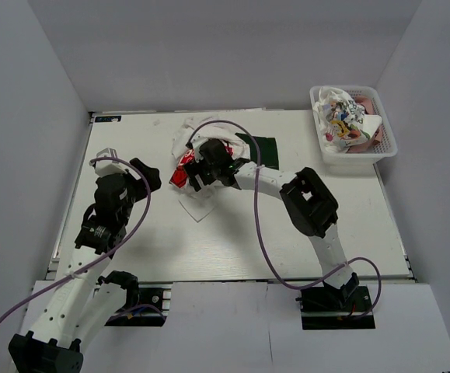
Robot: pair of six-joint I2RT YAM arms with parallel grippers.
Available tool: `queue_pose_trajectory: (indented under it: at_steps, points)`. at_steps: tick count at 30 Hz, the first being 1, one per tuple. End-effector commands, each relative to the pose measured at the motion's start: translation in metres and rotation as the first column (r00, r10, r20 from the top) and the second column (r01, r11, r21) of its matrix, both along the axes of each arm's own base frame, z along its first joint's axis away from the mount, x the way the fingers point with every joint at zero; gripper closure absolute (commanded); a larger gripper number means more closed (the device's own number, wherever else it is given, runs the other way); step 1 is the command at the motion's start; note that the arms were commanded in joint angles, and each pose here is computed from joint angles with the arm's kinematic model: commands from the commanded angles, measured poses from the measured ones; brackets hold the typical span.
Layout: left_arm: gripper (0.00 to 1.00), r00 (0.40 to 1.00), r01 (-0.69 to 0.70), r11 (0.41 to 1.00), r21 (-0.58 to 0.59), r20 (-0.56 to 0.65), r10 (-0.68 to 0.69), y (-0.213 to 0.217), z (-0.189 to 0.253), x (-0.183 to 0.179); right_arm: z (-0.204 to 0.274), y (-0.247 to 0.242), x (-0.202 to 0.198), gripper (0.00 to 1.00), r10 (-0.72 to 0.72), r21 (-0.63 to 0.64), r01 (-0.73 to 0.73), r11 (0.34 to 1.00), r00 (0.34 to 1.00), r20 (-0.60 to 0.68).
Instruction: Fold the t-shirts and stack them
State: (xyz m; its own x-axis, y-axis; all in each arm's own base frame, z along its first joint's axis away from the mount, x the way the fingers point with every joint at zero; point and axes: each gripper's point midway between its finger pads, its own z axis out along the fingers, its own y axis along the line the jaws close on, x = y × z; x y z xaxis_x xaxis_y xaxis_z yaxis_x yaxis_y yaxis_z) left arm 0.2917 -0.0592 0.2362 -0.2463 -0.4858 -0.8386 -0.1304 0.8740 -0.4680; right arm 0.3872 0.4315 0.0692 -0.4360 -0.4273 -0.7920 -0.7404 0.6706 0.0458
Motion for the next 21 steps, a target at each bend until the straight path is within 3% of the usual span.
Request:
queue_pose_trajectory:
  at_steps: [1,2,4,5,6,12,16,21]
  points:
    - [0.0,1.0,0.02,1.0,-0.002,0.004,-0.02,-0.004,-0.001,0.001,0.047,0.022,0.019,0.17,-0.039,0.105,0.028,0.994,0.995,0.096]
    - [0.0,0.999,0.036,0.999,-0.007,0.003,-0.036,-0.007,-0.001,0.0,0.037,0.022,0.019,0.29,-0.041,0.089,0.033,0.996,0.995,0.087]
    - [0.0,0.999,0.049,0.999,-0.008,-0.007,-0.049,-0.009,-0.004,0.001,0.047,0.024,0.025,0.63,-0.061,0.102,0.051,0.993,0.993,0.098]
    - [0.0,0.999,0.05,0.999,-0.011,0.002,-0.05,-0.01,-0.002,0.002,0.051,0.024,0.025,0.93,-0.063,0.108,0.053,0.993,0.993,0.098]
    - [0.0,0.999,0.05,0.999,-0.011,0.002,-0.05,-0.01,-0.002,0.002,0.06,0.021,0.026,1.0,-0.071,0.118,0.058,0.991,0.991,0.109]
    - [0.0,1.0,0.015,1.0,-0.008,-0.004,-0.015,-0.003,-0.003,-0.001,0.15,-0.004,0.034,1.0,-0.175,0.207,0.123,0.971,0.952,0.252]
    - [0.0,1.0,0.015,1.0,-0.01,0.003,-0.015,-0.003,-0.004,-0.001,0.246,-0.037,0.032,1.0,-0.286,0.322,0.166,0.932,0.883,0.372]
    - [0.0,1.0,0.015,1.0,-0.01,0.003,-0.015,-0.003,-0.004,-0.001,0.356,-0.112,0.052,1.0,-0.521,0.472,0.289,0.833,0.699,0.49]
